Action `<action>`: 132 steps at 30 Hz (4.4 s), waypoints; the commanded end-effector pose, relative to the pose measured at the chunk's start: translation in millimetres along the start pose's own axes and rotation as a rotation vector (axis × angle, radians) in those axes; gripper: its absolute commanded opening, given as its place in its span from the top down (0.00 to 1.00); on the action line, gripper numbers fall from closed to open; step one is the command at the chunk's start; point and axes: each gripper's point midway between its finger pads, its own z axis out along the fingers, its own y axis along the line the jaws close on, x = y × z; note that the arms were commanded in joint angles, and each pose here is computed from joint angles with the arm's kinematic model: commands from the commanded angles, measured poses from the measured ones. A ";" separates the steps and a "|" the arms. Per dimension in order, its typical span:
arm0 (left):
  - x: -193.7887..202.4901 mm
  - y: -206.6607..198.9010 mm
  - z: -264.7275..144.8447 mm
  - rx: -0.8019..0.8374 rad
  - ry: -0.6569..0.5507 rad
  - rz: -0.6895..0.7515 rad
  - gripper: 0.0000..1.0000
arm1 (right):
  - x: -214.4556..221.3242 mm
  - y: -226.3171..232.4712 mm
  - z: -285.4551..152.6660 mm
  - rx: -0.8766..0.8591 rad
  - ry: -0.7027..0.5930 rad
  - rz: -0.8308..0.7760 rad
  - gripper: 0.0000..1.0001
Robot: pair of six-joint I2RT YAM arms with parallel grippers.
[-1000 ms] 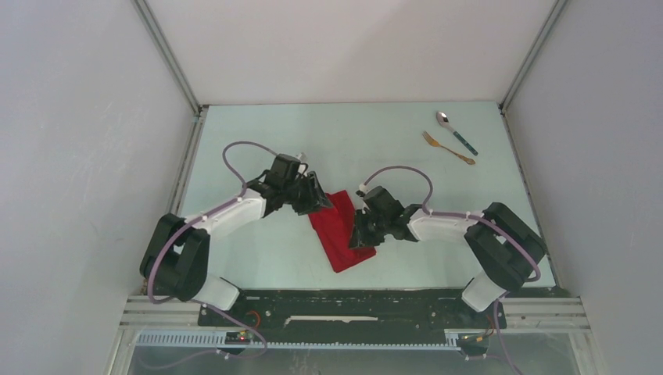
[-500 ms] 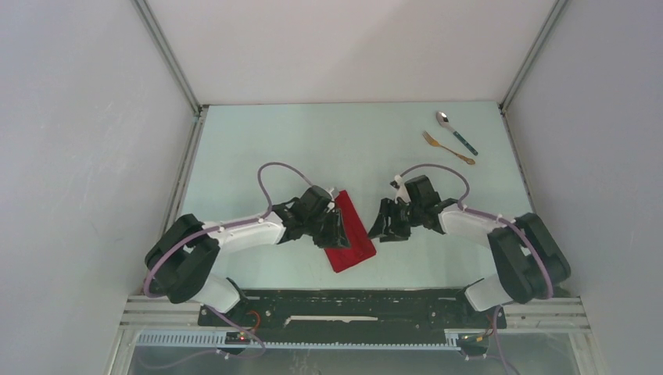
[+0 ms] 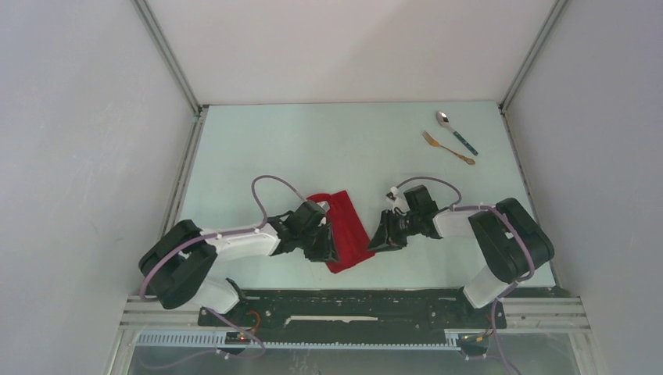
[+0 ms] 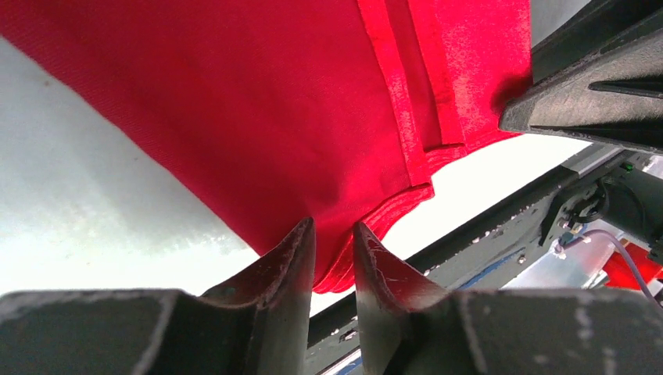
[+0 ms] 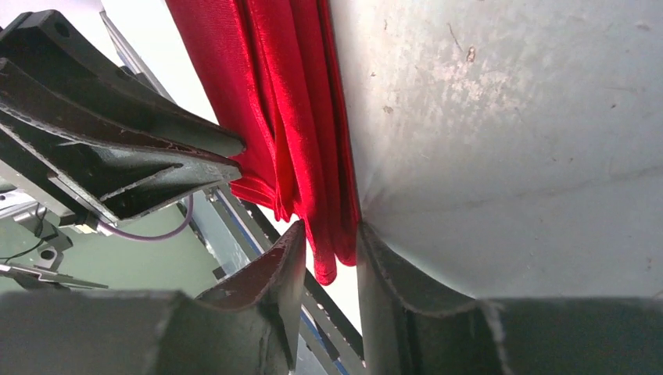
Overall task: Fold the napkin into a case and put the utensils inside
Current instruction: Move the 2/3-rectangle-folded napkin to the center of the board, then pick up the 2/3-rectangle-folded napkin from the center of the board.
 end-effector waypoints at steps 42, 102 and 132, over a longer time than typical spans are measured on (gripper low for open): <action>53.5 -67.7 14.8 -0.519 0.036 0.420 0.47 | 4.6 -34.2 -80.3 0.224 -0.397 0.099 0.29; 30.1 -72.9 -26.3 -0.244 -0.089 0.384 1.00 | -55.8 22.2 30.1 -0.147 -0.262 0.202 0.32; 21.8 -91.7 -14.7 -0.181 -0.083 0.404 1.00 | -127.3 8.6 13.3 -0.153 -0.344 0.161 1.00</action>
